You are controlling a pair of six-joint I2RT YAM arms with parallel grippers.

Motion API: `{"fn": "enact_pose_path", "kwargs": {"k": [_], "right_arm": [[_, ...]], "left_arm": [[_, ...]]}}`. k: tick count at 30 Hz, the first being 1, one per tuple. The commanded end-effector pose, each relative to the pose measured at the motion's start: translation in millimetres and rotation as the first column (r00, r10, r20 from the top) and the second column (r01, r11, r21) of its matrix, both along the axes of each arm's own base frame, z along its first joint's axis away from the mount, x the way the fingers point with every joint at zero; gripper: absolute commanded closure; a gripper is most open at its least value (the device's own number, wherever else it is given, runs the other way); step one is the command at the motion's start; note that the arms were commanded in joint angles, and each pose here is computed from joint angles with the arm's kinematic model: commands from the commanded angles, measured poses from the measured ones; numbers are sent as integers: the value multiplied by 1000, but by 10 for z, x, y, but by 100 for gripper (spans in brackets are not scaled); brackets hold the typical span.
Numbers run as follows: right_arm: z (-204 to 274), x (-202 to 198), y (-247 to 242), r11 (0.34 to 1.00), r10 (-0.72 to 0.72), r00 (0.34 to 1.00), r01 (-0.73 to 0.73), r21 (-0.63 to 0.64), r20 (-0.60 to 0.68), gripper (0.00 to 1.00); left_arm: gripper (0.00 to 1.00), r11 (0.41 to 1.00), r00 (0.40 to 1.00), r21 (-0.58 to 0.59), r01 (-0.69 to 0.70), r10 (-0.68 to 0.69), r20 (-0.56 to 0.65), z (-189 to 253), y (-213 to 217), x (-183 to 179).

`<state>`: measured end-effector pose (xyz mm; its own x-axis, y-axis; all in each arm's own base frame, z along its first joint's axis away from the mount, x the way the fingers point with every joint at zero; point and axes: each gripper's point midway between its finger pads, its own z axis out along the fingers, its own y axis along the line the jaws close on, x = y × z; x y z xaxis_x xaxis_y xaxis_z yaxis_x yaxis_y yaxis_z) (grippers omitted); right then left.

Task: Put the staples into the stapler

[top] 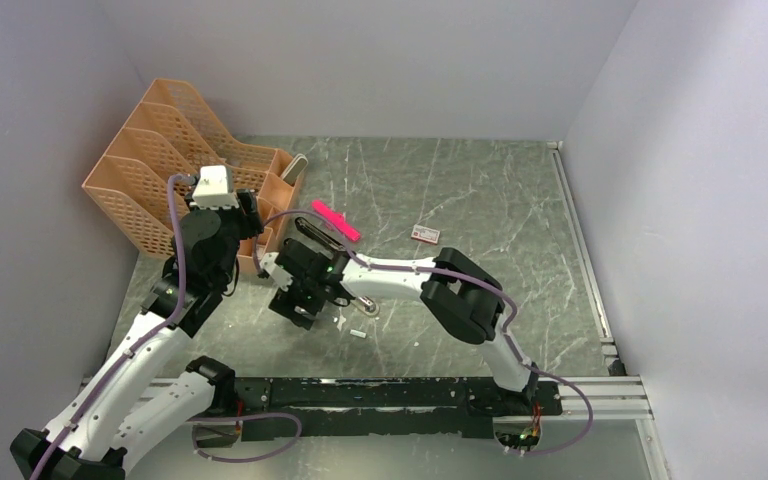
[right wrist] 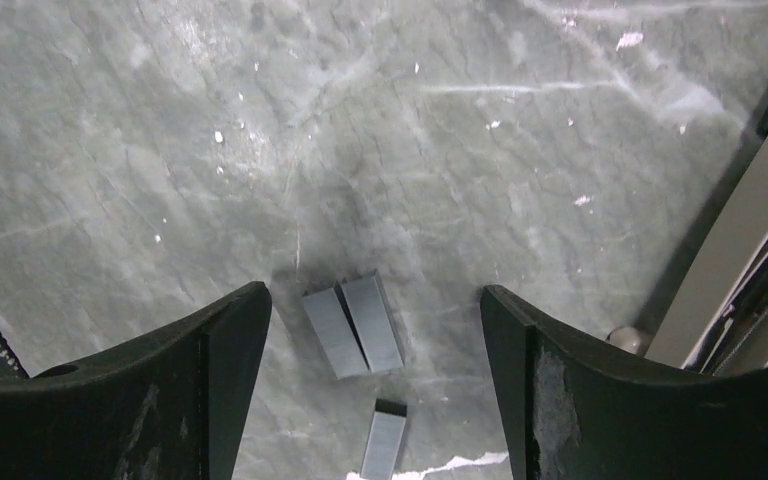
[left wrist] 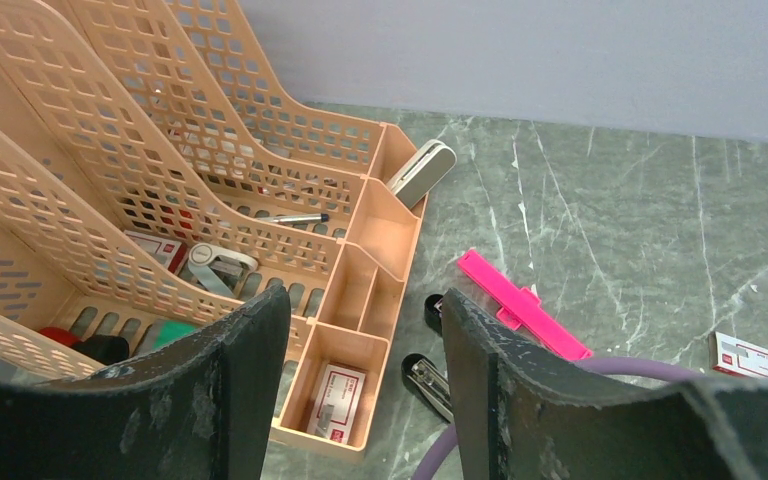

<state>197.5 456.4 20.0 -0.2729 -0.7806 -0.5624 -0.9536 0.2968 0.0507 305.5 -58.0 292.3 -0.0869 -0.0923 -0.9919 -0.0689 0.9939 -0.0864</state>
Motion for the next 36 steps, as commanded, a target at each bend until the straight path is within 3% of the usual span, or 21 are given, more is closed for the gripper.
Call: {"fn": "enact_pose_path", "kwargs": {"k": [1,10,36], "right_arm": [[-34,48,113,1000,-8,1000,8,14,-2,19],[-149,207,14,995,-91,994,93,-42,56,21],[-144,91,-311,992,-69,997,74,-104,43,22]], "left_arm": [[38,1000,1000,-12,4,-4,24,127,11,-5],[38,1000,1000,-11,6,-6,24,125,8,-3],[38,1000,1000,-10,6,-6,22,125,11,-4]]}}
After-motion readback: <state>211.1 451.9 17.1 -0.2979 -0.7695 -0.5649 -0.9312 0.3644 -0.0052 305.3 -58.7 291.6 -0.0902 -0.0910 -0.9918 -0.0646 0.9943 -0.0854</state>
